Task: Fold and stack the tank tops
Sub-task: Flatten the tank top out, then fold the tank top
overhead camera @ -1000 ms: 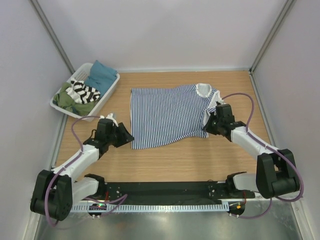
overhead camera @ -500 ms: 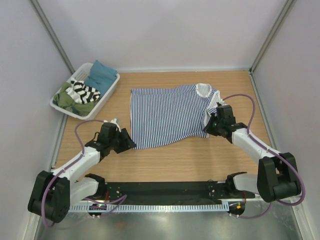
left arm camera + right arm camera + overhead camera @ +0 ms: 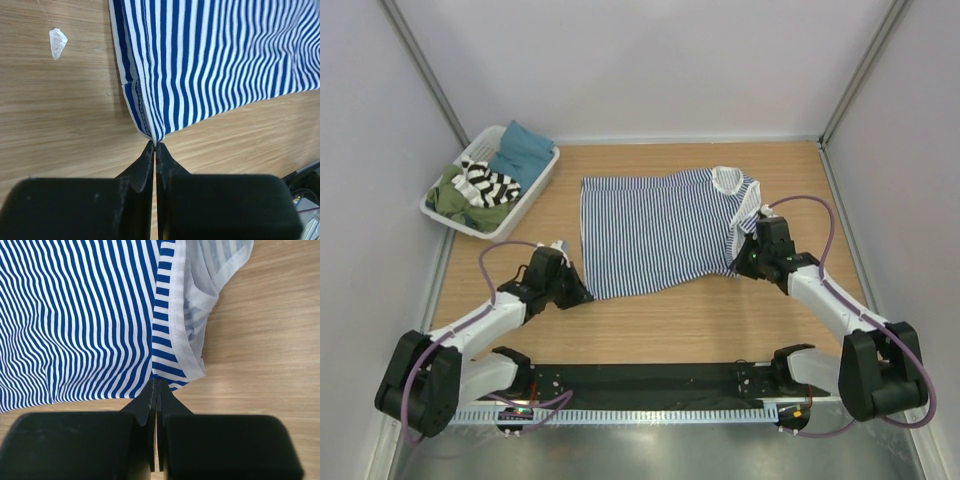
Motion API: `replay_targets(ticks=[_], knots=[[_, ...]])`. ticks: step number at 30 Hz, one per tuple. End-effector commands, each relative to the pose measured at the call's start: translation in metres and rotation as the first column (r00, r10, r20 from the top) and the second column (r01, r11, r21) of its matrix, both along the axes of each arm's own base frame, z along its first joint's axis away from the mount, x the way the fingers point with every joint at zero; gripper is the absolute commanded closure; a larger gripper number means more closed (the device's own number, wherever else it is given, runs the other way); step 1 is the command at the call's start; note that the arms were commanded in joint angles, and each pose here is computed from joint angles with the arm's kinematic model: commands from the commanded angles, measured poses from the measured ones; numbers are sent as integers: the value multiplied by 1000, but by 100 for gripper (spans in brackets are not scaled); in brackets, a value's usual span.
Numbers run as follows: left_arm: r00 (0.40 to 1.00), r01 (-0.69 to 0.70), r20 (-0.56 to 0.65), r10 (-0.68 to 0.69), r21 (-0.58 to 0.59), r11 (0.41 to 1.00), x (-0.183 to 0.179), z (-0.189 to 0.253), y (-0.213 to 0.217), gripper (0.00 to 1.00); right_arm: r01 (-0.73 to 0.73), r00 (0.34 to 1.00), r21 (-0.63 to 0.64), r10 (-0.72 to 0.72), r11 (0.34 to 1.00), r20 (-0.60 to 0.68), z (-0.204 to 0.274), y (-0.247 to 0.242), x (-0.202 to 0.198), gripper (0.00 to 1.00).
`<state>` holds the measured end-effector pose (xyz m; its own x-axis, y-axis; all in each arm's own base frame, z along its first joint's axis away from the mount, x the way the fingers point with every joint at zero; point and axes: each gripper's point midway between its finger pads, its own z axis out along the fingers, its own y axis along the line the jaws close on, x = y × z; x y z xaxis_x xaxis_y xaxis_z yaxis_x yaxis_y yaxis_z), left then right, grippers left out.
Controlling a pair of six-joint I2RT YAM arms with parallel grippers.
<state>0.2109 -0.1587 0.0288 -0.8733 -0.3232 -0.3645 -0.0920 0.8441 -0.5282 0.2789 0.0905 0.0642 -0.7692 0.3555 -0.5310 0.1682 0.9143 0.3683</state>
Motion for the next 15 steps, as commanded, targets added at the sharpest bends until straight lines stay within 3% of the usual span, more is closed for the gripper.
replay_targets(ticks=[1, 8, 15], knots=[[999, -10, 51, 12, -42, 999, -3, 21, -3, 100, 40, 999, 4, -40, 999, -11, 4, -5, -15, 99], [997, -28, 67, 36, -119, 993, -21, 44, -2, 100, 78, 997, 62, -77, 995, -28, 1, -4, -49, 99], [992, -51, 108, 67, -145, 988, -8, 68, -5, 100, 123, 991, 55, -125, 991, 44, 21, -11, -41, 99]])
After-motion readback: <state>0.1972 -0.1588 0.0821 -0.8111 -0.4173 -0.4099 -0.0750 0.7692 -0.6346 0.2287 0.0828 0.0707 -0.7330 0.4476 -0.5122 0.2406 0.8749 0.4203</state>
